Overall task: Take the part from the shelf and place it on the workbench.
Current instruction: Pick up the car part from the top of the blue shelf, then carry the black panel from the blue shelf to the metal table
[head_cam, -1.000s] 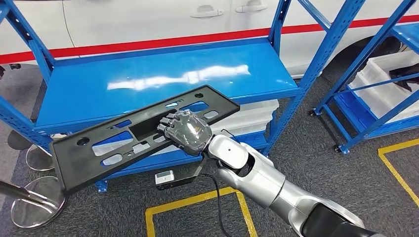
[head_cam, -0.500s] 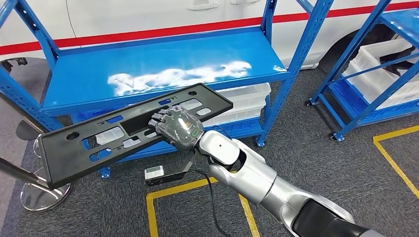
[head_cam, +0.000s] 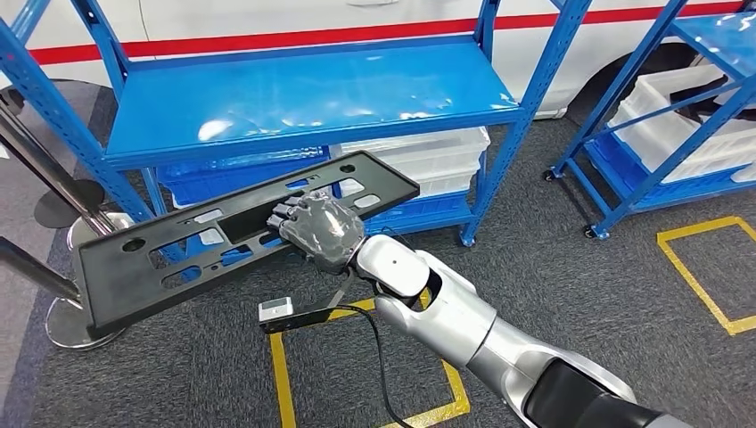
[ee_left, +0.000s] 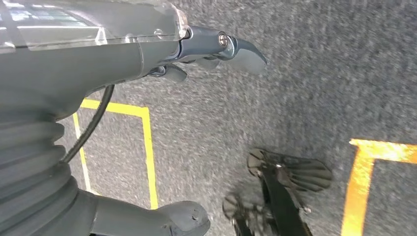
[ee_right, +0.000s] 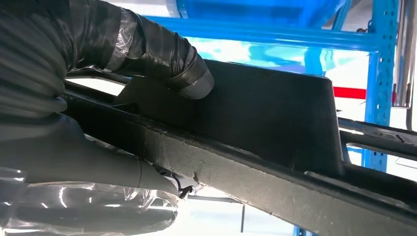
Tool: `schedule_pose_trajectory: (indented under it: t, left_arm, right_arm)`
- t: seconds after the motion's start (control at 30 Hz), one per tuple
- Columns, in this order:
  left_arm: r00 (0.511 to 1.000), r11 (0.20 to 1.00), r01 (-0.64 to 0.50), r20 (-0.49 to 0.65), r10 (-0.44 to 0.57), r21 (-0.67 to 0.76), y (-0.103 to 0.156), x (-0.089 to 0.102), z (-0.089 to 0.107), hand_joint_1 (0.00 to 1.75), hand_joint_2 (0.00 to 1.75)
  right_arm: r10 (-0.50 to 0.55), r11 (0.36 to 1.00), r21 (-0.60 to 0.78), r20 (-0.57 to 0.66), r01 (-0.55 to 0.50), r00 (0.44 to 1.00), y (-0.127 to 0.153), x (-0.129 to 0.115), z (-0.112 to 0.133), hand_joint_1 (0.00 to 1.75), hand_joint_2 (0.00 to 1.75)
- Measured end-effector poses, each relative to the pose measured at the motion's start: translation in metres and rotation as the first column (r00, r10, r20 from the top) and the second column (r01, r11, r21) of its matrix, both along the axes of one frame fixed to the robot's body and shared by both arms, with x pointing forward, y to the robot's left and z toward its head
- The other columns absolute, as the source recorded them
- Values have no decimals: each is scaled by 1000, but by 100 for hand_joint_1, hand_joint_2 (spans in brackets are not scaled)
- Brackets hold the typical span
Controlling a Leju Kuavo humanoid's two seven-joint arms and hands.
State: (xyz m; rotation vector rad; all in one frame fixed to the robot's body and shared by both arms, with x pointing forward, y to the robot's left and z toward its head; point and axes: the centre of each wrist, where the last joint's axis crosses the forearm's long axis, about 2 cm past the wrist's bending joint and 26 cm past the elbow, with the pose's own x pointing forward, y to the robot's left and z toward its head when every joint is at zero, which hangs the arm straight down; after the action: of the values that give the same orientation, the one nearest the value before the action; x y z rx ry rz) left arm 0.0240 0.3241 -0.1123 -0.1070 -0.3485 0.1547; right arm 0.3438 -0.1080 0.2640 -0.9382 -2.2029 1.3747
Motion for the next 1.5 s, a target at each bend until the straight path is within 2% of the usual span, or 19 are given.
schedule_pose_trajectory:
  t: [0.7, 0.97, 1.17, 1.5]
  left_arm:
    - [1000, 999, 23, -6, -23, 22, 6, -1, 0, 0, 175]
    - [1000, 999, 26, -10, -26, 28, 3, -1, 0, 0, 175]
    - [1000, 1000, 21, -14, -20, 20, -2, 0, 0, 0, 175]
    - [999, 1000, 10, -30, -9, 23, -1, 1, 0, 0, 175]
  right_arm:
    - [-30, 999, 11, 2, 30, 1000, 5, 4, 11, 175, 175]
    - [-46, 999, 5, -44, 46, 998, -25, 11, 12, 175, 175]
    - [-57, 998, 17, -33, 57, 998, -43, 16, 22, 175, 175]
    - [-61, 998, 10, -43, 61, 997, -48, 19, 23, 175, 175]
